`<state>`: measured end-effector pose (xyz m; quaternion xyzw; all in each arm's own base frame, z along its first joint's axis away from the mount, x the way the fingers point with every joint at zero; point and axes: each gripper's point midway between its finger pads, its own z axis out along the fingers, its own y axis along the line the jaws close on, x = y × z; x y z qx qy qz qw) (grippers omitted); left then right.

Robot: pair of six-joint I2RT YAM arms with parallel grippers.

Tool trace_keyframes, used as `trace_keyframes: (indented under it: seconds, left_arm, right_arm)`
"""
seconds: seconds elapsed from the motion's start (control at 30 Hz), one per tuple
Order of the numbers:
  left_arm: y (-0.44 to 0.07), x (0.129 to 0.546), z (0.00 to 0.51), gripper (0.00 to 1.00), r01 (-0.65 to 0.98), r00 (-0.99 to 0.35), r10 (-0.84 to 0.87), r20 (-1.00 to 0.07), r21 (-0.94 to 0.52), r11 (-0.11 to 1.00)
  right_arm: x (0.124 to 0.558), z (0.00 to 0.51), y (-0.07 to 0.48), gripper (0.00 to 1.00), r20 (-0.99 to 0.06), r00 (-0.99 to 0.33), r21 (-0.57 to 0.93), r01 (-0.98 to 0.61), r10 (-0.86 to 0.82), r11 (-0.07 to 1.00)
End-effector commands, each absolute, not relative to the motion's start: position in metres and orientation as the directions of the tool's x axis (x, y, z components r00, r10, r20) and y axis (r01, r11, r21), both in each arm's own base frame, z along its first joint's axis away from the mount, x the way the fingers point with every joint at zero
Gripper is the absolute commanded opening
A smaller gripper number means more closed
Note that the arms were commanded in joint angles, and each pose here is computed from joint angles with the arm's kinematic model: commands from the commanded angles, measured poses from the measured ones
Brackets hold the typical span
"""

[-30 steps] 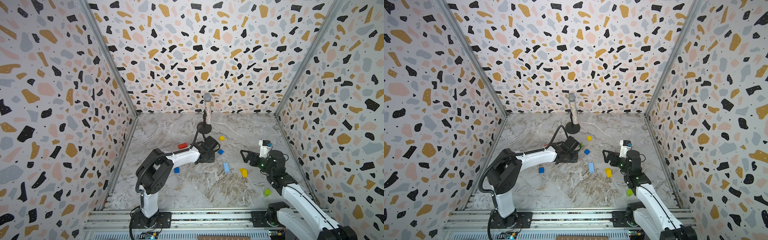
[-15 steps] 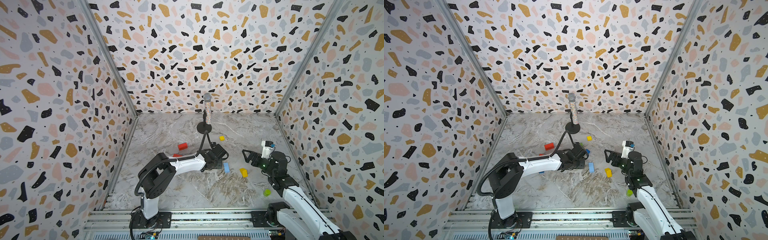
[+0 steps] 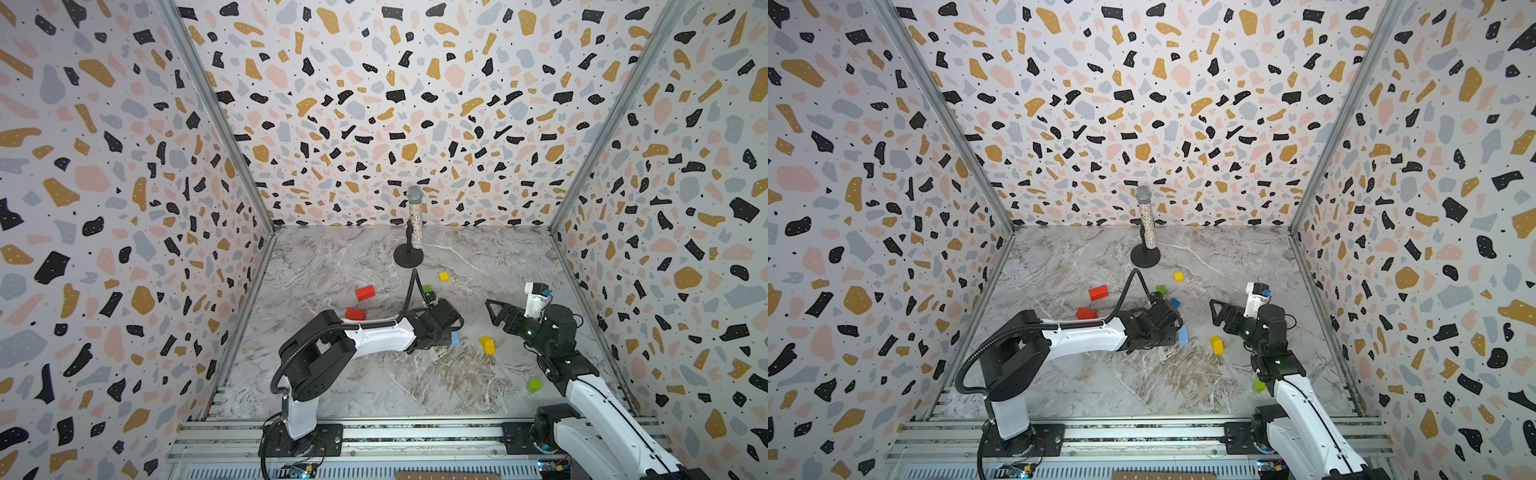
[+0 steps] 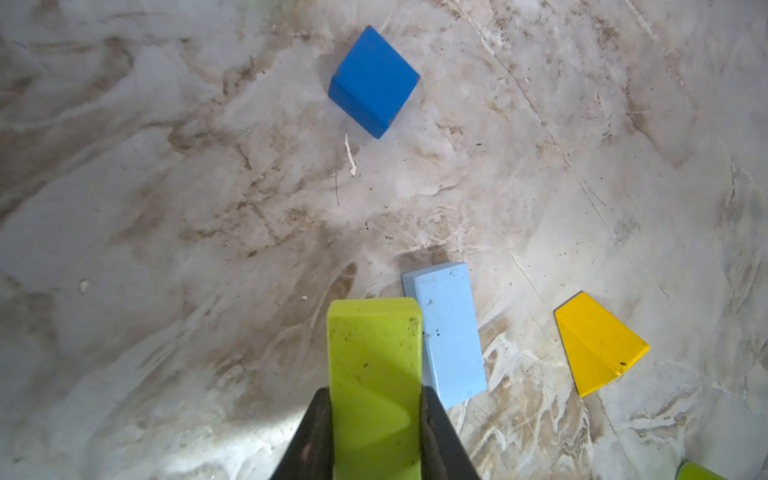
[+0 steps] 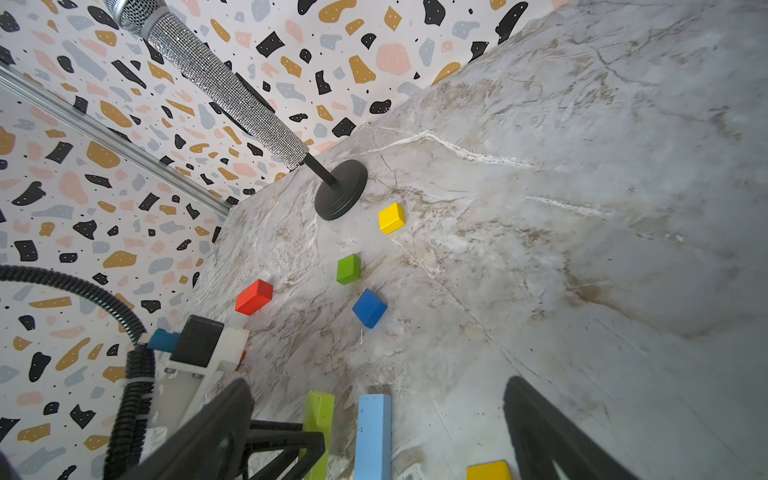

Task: Build the wood block tower
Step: 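Lift the lime green block with the left gripper toward the light blue block, then lower the lime green block beside the light blue block and open the left gripper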

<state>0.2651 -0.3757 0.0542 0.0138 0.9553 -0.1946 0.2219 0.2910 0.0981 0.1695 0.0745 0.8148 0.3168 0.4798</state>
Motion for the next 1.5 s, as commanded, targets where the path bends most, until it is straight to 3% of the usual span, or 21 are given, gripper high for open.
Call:
trace_keyframes:
  seconds: [0.0,1.1,1.3,1.47]
  left_arm:
    - [-0.385,0.266,0.060,0.26,0.104,-0.897,-0.093,-0.433,-0.410,0.906]
    - [-0.388,0.261,0.039,0.28,0.047,-0.912,-0.151,-0.382,-0.463,0.885]
    - [-0.391,0.261,0.037,0.31,0.051,-0.913,-0.148,-0.381,-0.464,0.884]
    - [-0.390,0.262,0.039,0.42,0.048,-0.909,-0.152,-0.388,-0.461,0.886]
  right_arm:
    - [0.288,0.170,0.098,0.96,-0.727,-0.533,0.599,-0.185,0.433,0.779]
    - [0.288,0.165,0.099,0.96,-0.709,-0.553,0.615,-0.183,0.437,0.767]
    - [0.287,0.164,0.100,0.96,-0.709,-0.558,0.614,-0.190,0.431,0.766]
    - [0.287,0.164,0.100,0.96,-0.710,-0.558,0.613,-0.192,0.428,0.767]
